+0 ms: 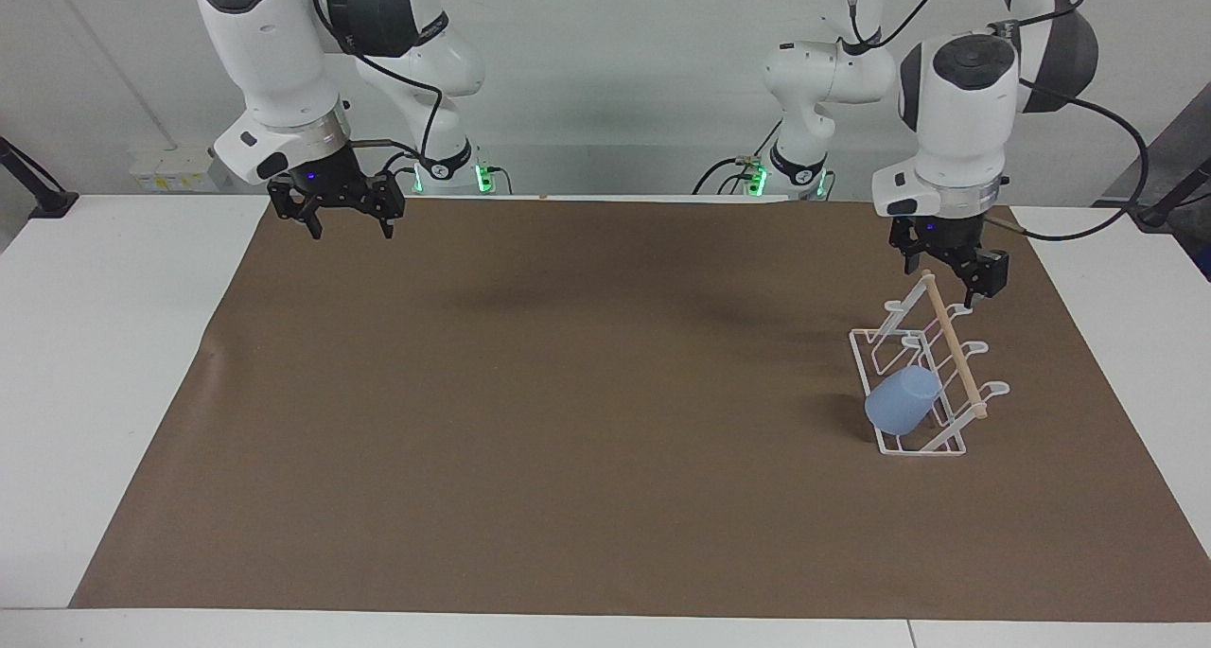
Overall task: Hang cup on cup holder
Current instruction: 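Open the left gripper and withdraw it from the hung cup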
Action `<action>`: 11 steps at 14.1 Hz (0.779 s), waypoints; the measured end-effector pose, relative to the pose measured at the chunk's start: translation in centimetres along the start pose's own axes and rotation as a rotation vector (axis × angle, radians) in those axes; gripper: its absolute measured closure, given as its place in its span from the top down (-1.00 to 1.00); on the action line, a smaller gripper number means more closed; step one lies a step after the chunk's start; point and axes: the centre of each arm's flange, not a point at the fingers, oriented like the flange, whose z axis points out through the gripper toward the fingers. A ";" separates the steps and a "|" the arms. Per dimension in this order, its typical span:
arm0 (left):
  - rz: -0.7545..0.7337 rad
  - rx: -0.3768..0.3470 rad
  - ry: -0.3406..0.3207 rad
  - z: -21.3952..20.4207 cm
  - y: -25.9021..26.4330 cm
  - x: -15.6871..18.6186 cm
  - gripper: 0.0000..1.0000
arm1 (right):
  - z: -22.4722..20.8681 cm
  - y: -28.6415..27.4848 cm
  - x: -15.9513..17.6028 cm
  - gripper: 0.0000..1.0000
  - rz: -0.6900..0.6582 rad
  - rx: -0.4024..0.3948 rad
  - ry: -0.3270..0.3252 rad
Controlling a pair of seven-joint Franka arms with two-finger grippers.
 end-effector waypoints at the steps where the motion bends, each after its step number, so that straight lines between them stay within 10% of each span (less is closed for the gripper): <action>1: -0.066 -0.029 0.016 -0.3 -0.6 -0.8 1.00 | 0.0 0.0 0.0 1.00 0.000 0.000 0.000; 11: -0.638 -0.330 0.054 -9.9 -4.2 -4.1 1.00 | 0.0 0.0 0.0 1.00 0.000 0.000 0.000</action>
